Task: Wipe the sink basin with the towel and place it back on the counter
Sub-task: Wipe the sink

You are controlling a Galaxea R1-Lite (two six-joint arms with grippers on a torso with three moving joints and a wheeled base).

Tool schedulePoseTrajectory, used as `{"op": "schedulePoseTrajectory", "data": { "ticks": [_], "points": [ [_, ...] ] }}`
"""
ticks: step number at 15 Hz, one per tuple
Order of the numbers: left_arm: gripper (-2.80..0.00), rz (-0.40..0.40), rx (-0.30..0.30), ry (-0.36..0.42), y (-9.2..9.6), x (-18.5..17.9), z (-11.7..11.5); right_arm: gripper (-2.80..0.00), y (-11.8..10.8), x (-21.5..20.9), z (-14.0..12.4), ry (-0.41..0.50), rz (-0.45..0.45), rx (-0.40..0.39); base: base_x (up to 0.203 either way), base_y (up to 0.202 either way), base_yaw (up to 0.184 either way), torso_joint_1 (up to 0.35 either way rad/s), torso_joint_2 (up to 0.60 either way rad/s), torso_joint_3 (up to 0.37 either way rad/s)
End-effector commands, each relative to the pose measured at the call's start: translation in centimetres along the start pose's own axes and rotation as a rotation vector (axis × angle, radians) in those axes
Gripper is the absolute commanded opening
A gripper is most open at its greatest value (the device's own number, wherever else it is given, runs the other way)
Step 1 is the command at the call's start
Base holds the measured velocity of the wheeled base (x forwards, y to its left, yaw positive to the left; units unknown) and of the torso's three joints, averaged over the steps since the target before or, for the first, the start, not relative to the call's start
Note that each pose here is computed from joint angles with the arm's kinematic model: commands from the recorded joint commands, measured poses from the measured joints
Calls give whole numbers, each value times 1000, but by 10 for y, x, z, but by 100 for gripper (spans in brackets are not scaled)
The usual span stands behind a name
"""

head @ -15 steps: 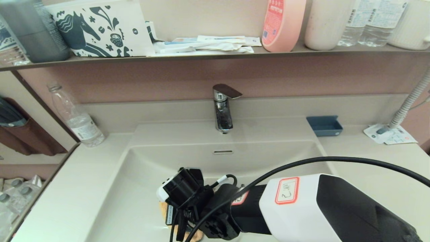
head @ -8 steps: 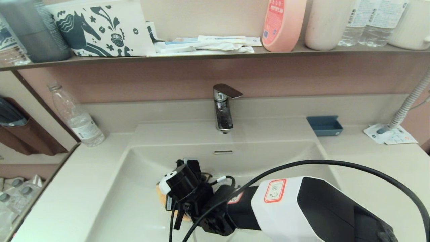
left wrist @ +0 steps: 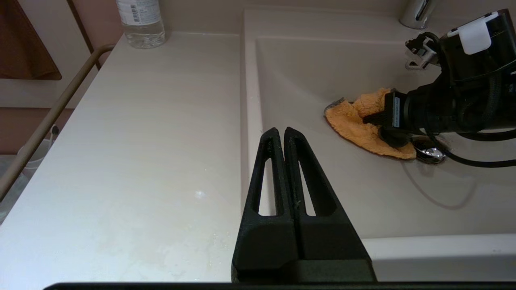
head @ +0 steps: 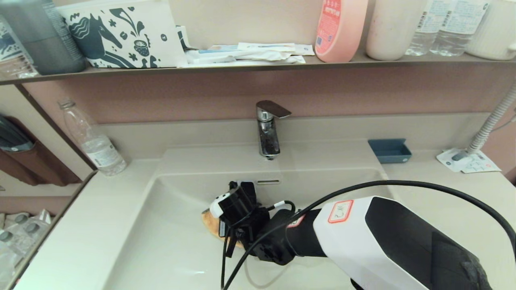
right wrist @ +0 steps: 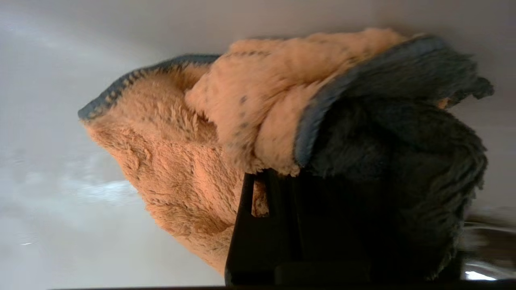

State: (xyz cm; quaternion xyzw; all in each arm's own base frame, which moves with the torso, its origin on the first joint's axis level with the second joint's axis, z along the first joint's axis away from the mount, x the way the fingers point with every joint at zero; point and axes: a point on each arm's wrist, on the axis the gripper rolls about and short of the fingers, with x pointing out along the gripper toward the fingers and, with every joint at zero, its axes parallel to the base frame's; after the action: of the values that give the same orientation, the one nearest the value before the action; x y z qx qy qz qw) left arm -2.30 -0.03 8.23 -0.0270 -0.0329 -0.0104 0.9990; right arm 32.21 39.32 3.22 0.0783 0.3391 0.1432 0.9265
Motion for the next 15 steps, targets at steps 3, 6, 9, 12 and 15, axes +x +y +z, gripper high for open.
{"op": "schedulePoseTrajectory", "data": {
  "ticks": [3, 6, 9, 12, 15],
  "points": [
    [-280, -1, -1, 0, 0, 0, 0, -280, -26, -11, 11, 20, -60, 10, 0, 0, 0, 0, 0, 0],
    [-280, 0, -2, 0, 0, 0, 0, -280, -51, -30, 19, 40, -109, 21, 0, 0, 0, 0, 0, 0],
    [-280, 0, -1, 0, 0, 0, 0, -280, -85, -31, 24, 67, -185, 45, 0, 0, 0, 0, 0, 0],
    [-280, -1, -1, 0, 0, 0, 0, -280, -114, -43, 27, 91, -242, 66, 0, 0, 0, 0, 0, 0],
    [-280, 0, -1, 0, 0, 0, 0, -280, -136, -53, 33, 101, -283, 78, 0, 0, 0, 0, 0, 0]
  ]
}}
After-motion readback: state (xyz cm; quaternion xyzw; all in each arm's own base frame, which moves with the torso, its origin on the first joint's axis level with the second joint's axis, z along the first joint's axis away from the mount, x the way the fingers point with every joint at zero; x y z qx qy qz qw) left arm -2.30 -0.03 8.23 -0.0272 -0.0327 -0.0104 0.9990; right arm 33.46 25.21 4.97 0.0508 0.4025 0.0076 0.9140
